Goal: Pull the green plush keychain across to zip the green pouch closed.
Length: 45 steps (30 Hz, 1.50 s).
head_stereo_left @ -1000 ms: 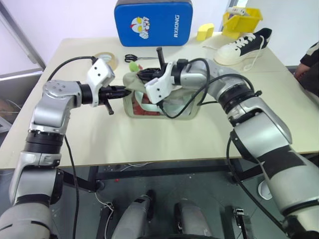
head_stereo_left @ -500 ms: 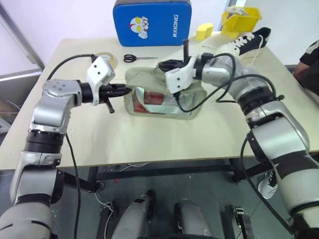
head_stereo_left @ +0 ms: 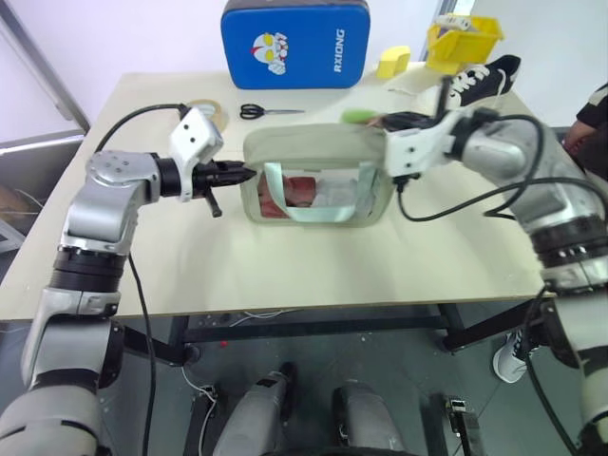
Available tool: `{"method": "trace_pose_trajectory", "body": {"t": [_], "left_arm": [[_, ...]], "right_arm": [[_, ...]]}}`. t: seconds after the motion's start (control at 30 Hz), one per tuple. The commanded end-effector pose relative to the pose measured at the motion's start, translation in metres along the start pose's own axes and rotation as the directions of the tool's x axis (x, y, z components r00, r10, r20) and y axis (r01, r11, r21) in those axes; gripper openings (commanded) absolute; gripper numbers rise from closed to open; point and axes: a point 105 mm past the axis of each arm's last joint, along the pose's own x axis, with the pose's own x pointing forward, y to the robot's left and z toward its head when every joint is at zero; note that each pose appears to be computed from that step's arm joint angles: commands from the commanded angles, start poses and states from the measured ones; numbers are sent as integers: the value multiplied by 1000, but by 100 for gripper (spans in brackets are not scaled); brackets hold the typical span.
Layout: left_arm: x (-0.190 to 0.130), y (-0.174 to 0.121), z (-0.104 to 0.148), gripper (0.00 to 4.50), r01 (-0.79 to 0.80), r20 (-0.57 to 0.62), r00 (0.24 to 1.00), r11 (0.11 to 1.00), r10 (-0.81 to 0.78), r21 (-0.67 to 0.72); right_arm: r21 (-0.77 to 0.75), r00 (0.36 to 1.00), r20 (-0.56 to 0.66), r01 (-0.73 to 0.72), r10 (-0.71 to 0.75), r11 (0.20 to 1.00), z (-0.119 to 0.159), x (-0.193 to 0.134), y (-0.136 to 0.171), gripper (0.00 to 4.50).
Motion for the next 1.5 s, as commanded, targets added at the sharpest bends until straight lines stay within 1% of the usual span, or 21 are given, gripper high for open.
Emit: {"method": "trace_pose_trajectory", "body": {"t": [0.03,0.13,0.2,0.27,0.37,0.43,0.53,0.73,0.8,0.87,0.93,1.0,1.03,1.1,1.13,1.17,1.23,1.27,1.3,1.43,1.5], "left_arm": [[-5,6,9,0,-25,15,1000,999,24,20],[-4,5,8,0,-23,16,1000,1000,23,17],[-4,5,8,0,-22,16,1000,1000,22,14],[-3,4,7,0,-21,16,1000,1000,21,10],[-3,2,6,0,-18,14,1000,1000,18,8],[-2,2,6,0,-17,12,1000,1000,17,7],[-2,1,7,0,-16,11,1000,1000,15,7],[-2,0,6,0,-18,8,1000,1000,17,5],[-1,-2,6,0,-15,7,1000,1000,15,6],[-1,-3,6,0,-15,6,1000,1000,15,7],[-1,-2,6,0,-21,10,1000,1000,21,9],[-3,0,8,0,-33,18,999,999,33,17],[-4,1,8,37,-31,21,999,999,30,12],[-9,3,12,116,-16,29,999,1000,17,-1],[-13,5,14,156,-13,36,999,1000,14,-10],[-17,8,17,213,-12,43,999,1000,13,-20],[-28,15,25,327,-2,63,998,999,6,-52],[-33,17,27,376,3,68,998,998,1,-60],[-37,18,30,438,17,71,997,998,-13,-64],[-48,24,35,445,33,73,997,996,-28,-78],[-51,26,31,445,34,47,998,997,-31,-70]], "right_arm": [[3,988,-133,85,-84,996,-26,-23,-23,4],[42,971,-227,91,-79,995,-45,-35,-16,4],[94,961,-270,84,-56,992,-53,-39,-2,4],[216,960,-281,71,-8,974,-54,-38,24,4],[446,969,-234,36,78,894,-36,-29,68,4],[547,972,-185,-20,145,837,-20,-23,97,4],[666,971,-158,-30,180,746,-6,-16,119,4],[809,975,-114,-20,190,587,11,-7,129,4],[832,979,-112,-3,172,555,12,-4,125,4],[858,985,-110,25,136,513,10,-3,112,4],[868,990,-104,41,100,495,4,-6,96,4],[877,994,-71,23,83,479,1,-12,82,59],[880,995,-65,21,76,475,-2,-15,75,95],[872,996,-42,-1,77,490,-11,-28,55,198],[866,996,-33,-13,83,500,-16,-36,46,241],[865,995,-17,-34,97,501,-19,-43,39,299],[864,987,61,-126,146,488,-17,-61,28,417],[867,982,102,-166,160,469,-13,-67,24,450],[872,974,154,-214,168,441,-7,-73,19,450],[862,920,355,-391,166,323,25,-91,3,450],[859,908,395,-419,141,293,35,-93,-3,450]]}}
